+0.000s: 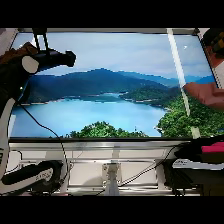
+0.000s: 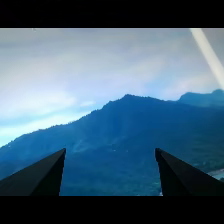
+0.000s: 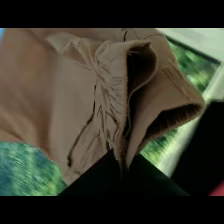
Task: Fold the clothes and pants, and hang the long-sleeved shirts on hangers.
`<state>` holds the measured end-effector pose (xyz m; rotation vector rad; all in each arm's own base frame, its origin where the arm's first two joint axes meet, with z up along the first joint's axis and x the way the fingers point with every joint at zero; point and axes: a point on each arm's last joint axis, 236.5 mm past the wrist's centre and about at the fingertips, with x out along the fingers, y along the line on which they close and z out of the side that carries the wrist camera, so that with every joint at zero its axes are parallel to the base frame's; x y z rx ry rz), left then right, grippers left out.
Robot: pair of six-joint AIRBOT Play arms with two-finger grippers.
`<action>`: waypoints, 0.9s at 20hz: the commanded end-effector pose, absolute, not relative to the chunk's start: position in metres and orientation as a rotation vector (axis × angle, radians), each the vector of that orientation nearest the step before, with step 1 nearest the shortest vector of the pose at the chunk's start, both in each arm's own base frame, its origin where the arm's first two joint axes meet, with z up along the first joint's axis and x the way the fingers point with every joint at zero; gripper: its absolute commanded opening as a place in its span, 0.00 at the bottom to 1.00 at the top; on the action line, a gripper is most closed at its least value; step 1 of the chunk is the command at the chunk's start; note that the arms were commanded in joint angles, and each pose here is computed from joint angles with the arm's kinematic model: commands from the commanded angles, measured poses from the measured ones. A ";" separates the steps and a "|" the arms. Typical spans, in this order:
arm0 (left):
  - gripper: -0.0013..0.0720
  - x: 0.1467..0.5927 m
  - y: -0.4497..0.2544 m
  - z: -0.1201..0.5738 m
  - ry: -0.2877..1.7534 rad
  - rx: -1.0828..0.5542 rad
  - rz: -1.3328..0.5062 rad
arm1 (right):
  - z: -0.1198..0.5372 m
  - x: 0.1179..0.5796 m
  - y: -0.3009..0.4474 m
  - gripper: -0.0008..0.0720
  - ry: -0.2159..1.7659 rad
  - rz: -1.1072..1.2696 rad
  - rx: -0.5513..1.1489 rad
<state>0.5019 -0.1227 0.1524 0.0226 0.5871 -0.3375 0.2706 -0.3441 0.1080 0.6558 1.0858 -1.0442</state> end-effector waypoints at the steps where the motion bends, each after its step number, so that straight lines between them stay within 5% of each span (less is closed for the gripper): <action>1: 0.88 0.492 -0.123 0.141 0.651 0.035 -0.352 | 0.101 0.209 -0.324 0.03 1.282 -1.185 0.687; 4: 0.88 0.492 -0.123 0.141 0.651 0.035 -0.352 | 0.099 0.201 -0.313 0.08 1.339 -1.179 0.707; 7: 0.88 0.492 -0.123 0.141 0.651 0.035 -0.352 | 0.099 0.198 -0.308 0.57 1.364 -1.176 0.721; 18: 0.88 0.492 -0.123 0.141 0.651 0.035 -0.352 | 0.097 0.209 -0.306 0.59 1.321 -1.157 0.760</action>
